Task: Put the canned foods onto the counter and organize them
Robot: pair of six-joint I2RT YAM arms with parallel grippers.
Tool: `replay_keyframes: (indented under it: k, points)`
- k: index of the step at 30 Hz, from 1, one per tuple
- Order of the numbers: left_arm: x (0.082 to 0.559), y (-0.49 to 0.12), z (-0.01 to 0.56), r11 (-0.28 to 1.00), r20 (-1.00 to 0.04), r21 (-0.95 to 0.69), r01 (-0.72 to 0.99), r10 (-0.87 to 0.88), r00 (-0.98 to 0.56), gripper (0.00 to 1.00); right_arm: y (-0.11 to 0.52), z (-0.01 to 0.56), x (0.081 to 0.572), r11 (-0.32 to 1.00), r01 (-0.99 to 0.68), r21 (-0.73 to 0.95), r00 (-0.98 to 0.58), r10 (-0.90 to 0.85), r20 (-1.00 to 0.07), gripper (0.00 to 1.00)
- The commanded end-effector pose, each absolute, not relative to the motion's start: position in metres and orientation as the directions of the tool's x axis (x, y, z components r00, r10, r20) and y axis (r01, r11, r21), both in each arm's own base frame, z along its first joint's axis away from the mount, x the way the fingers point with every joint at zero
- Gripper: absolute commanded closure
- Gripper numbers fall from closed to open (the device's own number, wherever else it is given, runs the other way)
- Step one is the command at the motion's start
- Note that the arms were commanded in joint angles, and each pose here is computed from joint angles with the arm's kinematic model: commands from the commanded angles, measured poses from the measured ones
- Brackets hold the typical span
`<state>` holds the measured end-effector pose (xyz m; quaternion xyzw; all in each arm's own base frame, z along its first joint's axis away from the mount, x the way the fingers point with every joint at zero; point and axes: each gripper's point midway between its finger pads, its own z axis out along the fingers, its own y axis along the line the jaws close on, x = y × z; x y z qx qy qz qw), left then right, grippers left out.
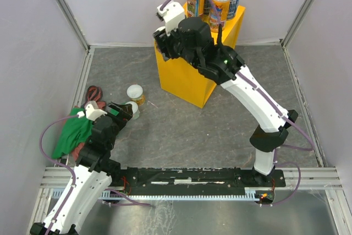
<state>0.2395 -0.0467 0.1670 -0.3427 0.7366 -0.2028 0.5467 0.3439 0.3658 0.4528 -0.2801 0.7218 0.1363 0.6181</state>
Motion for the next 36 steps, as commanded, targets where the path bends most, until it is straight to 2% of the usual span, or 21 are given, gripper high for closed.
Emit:
replay_keyframes:
  k: [1,16,36]
  points:
    - [0.243,-0.046,0.183,0.682,-0.672,-0.686,-0.255,-0.728,-0.136,0.03,0.339,0.507,0.360,0.863,-0.502,-0.063,-0.011,-0.079,-0.997,0.77]
    - [0.244,-0.046,0.183,0.702,-0.689,-0.666,-0.254,-0.709,-0.150,0.03,0.298,0.498,0.395,0.916,-0.400,-0.032,-0.075,-0.068,-0.995,0.77]
    - [0.253,-0.058,0.187,0.691,-0.668,-0.687,-0.226,-0.723,-0.179,0.04,0.243,0.489,0.407,0.949,-0.314,-0.010,-0.152,-0.060,-0.987,0.77]
